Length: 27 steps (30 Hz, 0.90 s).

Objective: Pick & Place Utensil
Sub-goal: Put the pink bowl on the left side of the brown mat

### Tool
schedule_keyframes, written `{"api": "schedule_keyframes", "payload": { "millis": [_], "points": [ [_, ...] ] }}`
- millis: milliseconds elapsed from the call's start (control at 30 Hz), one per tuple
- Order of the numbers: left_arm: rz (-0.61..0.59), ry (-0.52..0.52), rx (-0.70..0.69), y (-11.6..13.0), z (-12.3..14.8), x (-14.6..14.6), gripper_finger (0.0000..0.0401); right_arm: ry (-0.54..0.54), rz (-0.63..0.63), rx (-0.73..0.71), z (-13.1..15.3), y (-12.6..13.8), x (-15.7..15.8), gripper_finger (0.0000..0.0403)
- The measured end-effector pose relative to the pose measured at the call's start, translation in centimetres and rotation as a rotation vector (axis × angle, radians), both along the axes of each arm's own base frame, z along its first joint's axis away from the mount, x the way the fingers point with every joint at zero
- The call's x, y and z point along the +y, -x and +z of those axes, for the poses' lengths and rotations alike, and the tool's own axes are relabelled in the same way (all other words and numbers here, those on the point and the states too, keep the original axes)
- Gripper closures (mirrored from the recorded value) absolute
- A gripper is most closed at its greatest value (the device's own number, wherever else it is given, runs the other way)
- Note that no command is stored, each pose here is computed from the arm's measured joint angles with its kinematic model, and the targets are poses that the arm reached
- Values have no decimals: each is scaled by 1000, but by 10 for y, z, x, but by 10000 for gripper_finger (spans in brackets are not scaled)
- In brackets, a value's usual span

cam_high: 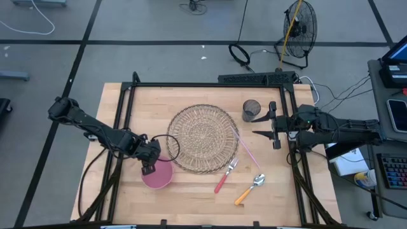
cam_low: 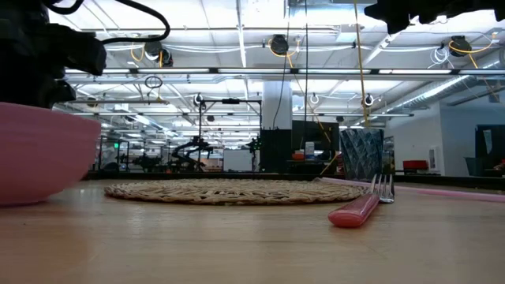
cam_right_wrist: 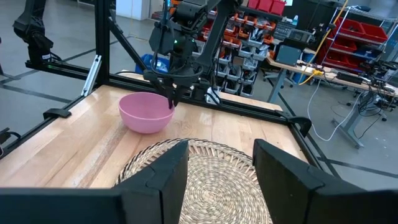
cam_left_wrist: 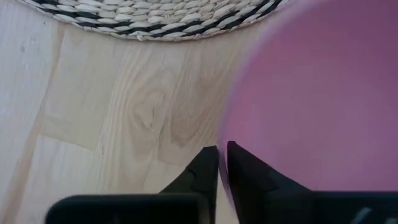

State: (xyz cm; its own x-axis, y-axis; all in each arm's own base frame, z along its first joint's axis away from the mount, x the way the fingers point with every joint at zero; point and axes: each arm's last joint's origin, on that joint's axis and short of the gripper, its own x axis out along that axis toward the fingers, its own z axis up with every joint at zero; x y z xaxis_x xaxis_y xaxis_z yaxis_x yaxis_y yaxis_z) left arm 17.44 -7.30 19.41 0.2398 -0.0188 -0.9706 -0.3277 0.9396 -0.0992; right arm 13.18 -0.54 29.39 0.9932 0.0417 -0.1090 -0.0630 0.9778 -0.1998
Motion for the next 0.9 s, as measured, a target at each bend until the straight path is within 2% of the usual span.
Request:
{"api": "schedule_keyframes", "payload": {
  "millis": [100,333,500,700,900],
  "points": [
    [0,3,0,0,0,0,391,6,1,0,0,0,0,234],
    [8,5,-1,0,0,0,371,8,1,-1,0,0,0,235],
    [13,6,-2,-1,0,0,392,8,1,-1,0,0,0,236],
    [41,8,-3,-2,1,4,375,8,1,-1,0,0,0,238],
    [41,14,-1,-4,1,8,391,8,1,-1,0,0,0,239]
  ]
}}
